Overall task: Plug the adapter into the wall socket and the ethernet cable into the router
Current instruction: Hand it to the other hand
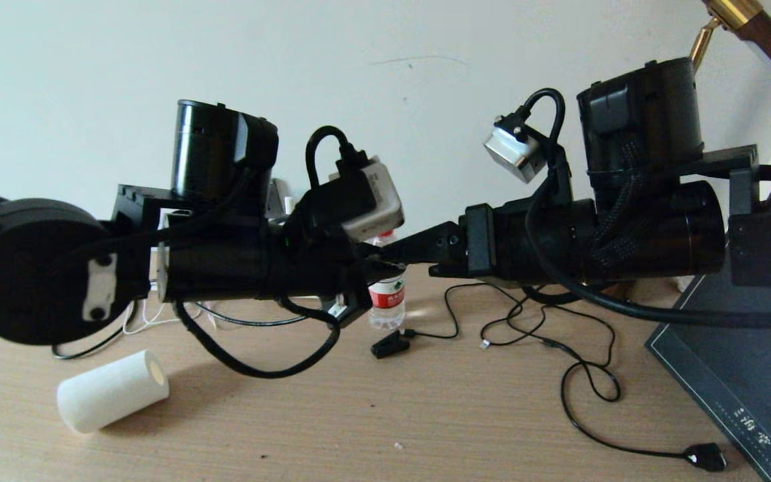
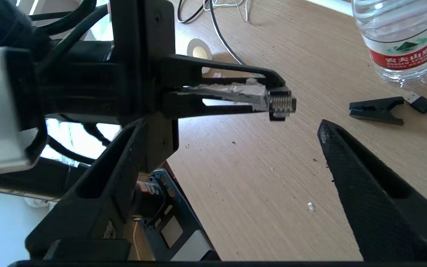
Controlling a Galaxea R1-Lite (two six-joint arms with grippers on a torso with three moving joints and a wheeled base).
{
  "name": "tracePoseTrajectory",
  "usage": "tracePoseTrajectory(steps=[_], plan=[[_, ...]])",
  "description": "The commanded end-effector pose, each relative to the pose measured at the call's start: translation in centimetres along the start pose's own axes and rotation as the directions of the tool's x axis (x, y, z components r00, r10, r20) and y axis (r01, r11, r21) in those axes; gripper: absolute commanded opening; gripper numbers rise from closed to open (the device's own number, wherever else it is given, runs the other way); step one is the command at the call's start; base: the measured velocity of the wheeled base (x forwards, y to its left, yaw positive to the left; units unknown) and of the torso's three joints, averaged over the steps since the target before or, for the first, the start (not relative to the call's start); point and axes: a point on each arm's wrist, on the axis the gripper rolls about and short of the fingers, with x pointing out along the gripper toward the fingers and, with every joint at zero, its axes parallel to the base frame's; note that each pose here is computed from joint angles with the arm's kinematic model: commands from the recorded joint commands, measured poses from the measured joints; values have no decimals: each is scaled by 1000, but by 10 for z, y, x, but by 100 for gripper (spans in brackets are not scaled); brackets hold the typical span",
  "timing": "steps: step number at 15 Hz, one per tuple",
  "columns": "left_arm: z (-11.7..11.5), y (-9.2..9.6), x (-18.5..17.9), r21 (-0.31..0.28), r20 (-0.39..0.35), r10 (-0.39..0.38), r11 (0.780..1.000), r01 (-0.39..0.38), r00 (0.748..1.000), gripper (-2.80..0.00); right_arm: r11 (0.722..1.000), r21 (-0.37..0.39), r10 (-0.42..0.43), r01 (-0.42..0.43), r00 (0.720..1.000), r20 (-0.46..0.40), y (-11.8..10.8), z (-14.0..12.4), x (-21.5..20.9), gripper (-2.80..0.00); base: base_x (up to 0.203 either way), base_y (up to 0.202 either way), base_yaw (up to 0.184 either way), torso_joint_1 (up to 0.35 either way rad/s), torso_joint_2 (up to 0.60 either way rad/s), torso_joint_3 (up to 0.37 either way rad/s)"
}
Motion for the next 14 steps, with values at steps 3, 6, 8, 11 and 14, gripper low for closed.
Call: tracePoseTrajectory(steps=[3,6,8,11,14], plan=[[1,-1,-2,6,5,-1,1000,1,1000,-280,1000,4,-5,5,1000,7,-1,1,-2,0,0,0,0,0,0,0],[-1,-4,-7,3,-2,-6,1000,6,1000,-280,1000,10,-13,13,1000,12,-4,3,-3,0,0,0,0,0,0,0],[-1,-5,-9,3,-3,-7,1000,7,1000,-280,1000,12,-19,18,1000,18,-6,4,-5,0,0,0,0,0,0,0],[-1,-5,-10,3,-1,-6,1000,6,1000,-280,1000,15,-21,21,1000,17,-8,4,-4,0,0,0,0,0,0,0],[0,-5,-10,4,1,-4,1000,4,1000,-280,1000,16,-22,22,1000,12,-9,4,-3,0,0,0,0,0,0,0]])
